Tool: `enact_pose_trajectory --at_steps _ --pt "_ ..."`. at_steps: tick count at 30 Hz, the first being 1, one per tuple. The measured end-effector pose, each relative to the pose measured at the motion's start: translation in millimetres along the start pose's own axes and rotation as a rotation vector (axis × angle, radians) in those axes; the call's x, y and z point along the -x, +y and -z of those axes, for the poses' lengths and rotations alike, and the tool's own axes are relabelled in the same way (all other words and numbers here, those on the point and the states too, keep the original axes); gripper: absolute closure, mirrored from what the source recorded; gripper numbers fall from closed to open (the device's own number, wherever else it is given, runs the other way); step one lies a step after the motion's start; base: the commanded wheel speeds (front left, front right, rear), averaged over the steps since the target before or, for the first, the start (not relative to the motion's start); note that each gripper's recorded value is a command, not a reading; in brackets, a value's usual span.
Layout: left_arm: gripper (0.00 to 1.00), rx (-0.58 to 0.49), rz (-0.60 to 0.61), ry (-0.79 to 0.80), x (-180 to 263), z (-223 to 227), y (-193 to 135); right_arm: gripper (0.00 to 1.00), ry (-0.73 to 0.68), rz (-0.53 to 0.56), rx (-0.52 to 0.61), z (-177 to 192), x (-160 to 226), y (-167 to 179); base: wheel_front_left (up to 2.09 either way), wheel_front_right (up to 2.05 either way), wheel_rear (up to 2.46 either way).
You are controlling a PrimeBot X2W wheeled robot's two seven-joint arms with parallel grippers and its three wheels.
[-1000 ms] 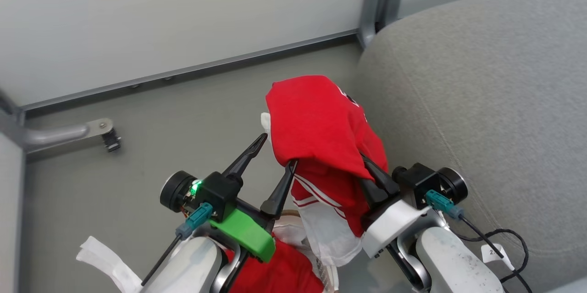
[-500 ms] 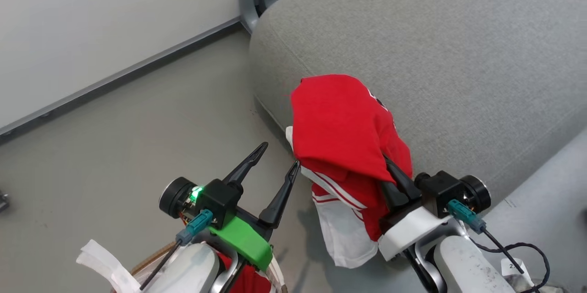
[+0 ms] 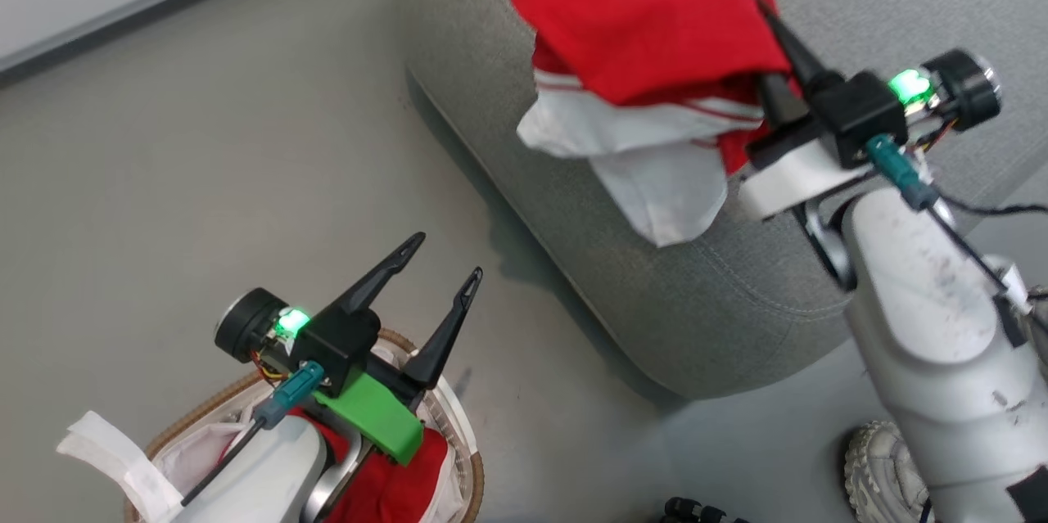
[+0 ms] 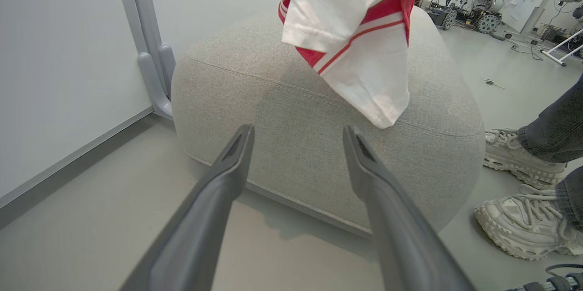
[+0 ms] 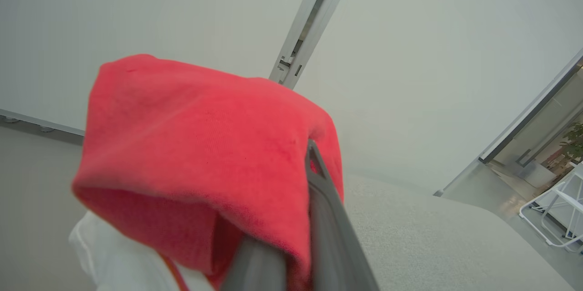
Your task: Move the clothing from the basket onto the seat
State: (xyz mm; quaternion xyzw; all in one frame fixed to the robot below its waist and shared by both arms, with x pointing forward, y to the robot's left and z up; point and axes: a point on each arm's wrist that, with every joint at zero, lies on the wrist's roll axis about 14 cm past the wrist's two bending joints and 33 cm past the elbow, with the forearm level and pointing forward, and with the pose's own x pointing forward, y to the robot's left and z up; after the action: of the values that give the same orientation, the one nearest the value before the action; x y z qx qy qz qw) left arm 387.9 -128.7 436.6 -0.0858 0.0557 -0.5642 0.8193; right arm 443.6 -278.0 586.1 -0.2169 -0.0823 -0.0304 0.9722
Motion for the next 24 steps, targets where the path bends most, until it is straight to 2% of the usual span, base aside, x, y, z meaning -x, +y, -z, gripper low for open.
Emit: enact_pose_trajectory --at_steps 9,14,20,24 --pt "0.00 0.052 -0.056 -0.001 12 23 48 1.00 0.013 0.002 0.214 16 -88 -29 0.00 0.00 0.00" --pt "0.00 0.069 -0.102 -0.005 22 35 77 1.00 0.028 0.066 0.286 23 -134 -50 0.00 0.00 0.00" --pt "0.00 0.114 -0.166 0.029 41 60 97 1.00 0.118 0.160 0.310 56 -158 -70 0.00 0.00 0.00" --pt "0.00 0.143 -0.216 0.066 58 79 108 1.00 0.196 0.212 0.290 91 -157 -72 0.00 0.00 0.00"
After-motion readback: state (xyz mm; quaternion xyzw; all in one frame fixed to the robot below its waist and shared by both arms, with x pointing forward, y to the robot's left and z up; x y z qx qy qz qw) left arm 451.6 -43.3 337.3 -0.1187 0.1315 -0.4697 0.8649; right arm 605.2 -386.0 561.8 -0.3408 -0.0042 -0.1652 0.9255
